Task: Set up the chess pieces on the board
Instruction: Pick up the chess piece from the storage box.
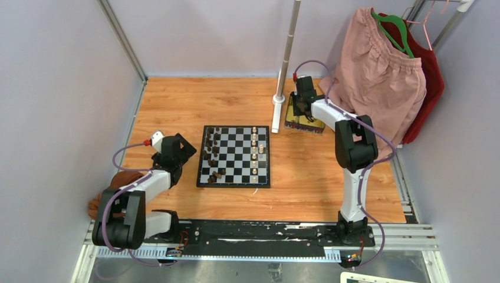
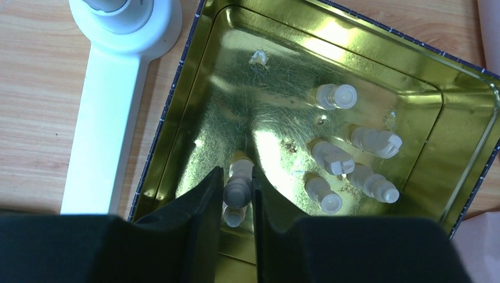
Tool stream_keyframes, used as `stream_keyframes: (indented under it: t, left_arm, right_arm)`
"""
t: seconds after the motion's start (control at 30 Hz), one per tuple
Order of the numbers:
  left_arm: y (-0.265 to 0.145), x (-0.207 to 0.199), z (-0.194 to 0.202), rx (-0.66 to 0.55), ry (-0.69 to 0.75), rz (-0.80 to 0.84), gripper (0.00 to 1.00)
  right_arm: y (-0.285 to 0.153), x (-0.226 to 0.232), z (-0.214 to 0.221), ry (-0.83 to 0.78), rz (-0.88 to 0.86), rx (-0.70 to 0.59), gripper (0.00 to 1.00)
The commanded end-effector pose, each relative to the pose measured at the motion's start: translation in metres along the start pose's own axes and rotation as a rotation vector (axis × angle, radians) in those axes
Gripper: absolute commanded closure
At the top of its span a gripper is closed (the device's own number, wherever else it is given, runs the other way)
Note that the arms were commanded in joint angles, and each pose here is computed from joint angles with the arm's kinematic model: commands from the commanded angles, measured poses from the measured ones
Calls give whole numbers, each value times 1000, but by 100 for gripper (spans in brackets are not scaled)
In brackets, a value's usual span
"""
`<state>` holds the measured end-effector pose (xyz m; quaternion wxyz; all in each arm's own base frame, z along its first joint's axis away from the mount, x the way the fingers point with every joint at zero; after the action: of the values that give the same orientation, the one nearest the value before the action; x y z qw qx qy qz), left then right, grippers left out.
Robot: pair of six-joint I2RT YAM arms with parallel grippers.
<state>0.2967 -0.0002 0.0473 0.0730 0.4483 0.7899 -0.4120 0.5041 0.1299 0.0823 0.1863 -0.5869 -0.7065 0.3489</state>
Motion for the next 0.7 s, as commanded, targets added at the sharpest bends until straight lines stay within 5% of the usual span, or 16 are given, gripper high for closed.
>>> stream_keyframes:
  t: [0.0, 0.17, 0.67]
  left_arm:
    - [1, -7, -2, -4, 16, 14, 0]
    - [1, -7, -2, -2, 17, 13, 0]
    - [1, -7, -2, -4, 17, 13, 0]
  right_arm:
    - [1, -7, -8, 11, 2, -12, 79]
    - [-3, -10, -12, 2, 21, -22, 93]
    - [-52, -19, -75, -44, 45, -253, 96]
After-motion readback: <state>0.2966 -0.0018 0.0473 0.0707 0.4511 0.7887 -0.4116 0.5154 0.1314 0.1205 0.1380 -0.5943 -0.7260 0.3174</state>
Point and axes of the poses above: each gripper's point midway between its finger pads, its own y axis out along the fingers, its own x axis along the line the jaws close on, z = x × y, the point moved 2 cm from there along -y, back along the fingers, and after that the axes turned 8 degrees about -y, right-handed, at the moved point
